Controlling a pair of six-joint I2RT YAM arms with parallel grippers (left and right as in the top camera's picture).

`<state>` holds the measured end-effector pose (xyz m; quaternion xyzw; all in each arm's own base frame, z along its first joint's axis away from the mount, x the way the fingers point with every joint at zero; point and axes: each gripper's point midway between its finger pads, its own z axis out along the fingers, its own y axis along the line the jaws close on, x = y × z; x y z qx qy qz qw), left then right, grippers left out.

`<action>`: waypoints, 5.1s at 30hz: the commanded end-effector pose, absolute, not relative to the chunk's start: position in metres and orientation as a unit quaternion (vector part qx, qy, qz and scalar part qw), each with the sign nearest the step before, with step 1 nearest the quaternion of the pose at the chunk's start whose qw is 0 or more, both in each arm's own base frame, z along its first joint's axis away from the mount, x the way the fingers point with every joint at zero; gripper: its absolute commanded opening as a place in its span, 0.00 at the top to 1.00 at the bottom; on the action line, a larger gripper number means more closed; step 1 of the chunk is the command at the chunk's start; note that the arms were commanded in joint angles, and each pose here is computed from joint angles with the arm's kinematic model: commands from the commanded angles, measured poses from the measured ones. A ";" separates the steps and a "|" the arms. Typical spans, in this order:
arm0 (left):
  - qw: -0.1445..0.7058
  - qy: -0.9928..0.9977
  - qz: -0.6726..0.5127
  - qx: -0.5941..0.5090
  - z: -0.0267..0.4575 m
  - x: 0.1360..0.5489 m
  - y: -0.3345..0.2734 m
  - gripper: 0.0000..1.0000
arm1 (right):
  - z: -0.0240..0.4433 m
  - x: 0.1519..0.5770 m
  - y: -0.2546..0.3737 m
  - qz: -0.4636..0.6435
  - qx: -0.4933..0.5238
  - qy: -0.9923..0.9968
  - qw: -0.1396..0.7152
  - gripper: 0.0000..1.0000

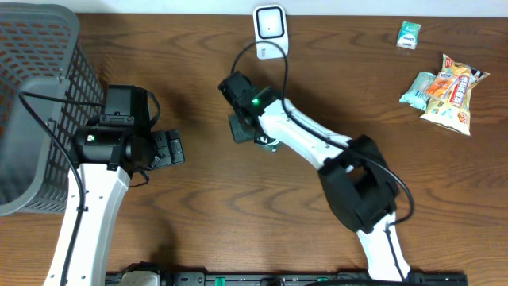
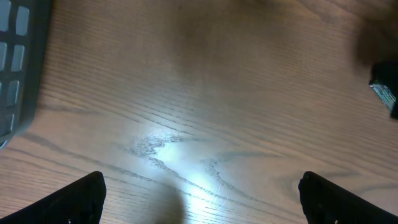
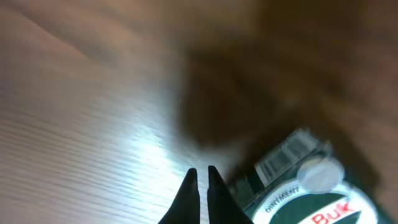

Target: Scan the item barcode

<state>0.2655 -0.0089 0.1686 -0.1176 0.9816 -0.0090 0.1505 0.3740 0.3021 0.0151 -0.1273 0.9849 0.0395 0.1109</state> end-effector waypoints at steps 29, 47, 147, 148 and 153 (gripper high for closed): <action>0.146 0.982 -0.006 -0.121 0.166 0.264 -0.009 0.02 | 0.103 0.390 0.189 -0.066 -0.029 0.986 0.148 0.17; 0.146 0.982 -0.006 -0.121 0.166 0.264 -0.009 0.03 | 0.093 0.356 0.233 0.134 -0.257 0.956 0.051 0.01; 0.146 0.982 -0.006 -0.121 0.166 0.264 -0.009 0.02 | 0.012 0.378 0.164 -0.004 0.058 0.991 0.122 0.13; 0.146 0.982 -0.006 -0.121 0.166 0.264 -0.009 0.02 | 0.008 0.376 0.163 -0.007 0.058 0.991 0.117 0.15; 0.146 0.982 -0.006 -0.121 0.166 0.264 -0.009 0.02 | -0.002 0.370 0.167 0.002 0.059 0.994 0.096 0.30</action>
